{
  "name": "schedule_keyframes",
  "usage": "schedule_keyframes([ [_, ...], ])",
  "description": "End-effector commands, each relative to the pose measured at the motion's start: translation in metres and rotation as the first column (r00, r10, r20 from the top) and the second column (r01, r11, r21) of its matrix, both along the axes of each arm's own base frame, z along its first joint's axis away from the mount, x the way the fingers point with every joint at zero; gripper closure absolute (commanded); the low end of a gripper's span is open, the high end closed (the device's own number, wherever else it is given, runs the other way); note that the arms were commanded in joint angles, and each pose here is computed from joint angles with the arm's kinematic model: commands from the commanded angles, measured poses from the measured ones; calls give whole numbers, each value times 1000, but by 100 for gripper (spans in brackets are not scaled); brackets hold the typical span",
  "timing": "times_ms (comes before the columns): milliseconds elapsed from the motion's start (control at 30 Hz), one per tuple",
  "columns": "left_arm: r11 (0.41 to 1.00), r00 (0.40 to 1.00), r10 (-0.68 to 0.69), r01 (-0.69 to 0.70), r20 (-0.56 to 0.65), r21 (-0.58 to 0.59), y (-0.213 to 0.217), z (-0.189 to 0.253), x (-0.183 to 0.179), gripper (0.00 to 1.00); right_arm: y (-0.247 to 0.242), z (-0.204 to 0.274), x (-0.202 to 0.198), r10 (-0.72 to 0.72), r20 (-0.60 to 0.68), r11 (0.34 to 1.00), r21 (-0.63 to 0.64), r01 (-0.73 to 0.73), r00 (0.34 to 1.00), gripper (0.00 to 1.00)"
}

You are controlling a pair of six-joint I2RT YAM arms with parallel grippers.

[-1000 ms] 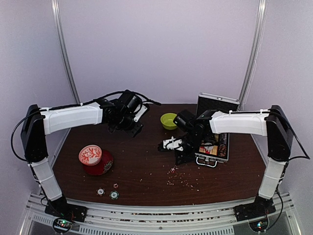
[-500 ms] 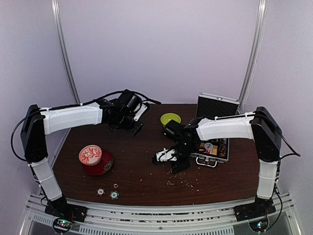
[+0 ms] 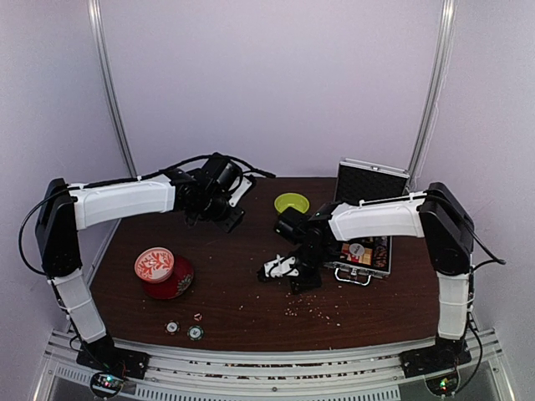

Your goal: Pack up texas hold em set

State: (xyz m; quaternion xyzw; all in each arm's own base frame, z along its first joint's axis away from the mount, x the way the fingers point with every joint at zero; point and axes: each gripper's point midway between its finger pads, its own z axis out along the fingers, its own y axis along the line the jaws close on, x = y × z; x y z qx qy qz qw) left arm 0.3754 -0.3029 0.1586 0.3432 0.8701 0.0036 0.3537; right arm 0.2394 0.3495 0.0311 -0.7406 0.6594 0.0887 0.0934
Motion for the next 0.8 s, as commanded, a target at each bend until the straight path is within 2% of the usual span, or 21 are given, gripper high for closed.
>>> schedule_keyframes([
  [0, 1000, 1000, -10, 10, 13, -20, -6, 2, 5, 56, 4, 0, -2, 15, -14, 1000, -5, -15, 1000, 82],
  [100, 1000, 1000, -10, 10, 11, -20, -5, 2, 6, 56, 3, 2, -2, 14, -12, 1000, -4, -14, 1000, 86],
  [433, 1000, 1000, -19, 19, 1, -24, -7, 1, 4, 56, -21, 41, 8, -55, -2, 998, 33, 55, 998, 87],
  [600, 999, 1000, -26, 26, -7, -29, -9, 0, 3, 55, -63, 66, 44, -234, -15, 969, 74, 235, 972, 87],
  [767, 999, 999, -30, 30, -13, -36, -10, 1, 2, 55, -126, 75, 93, -436, 9, 898, 75, 434, 900, 87],
])
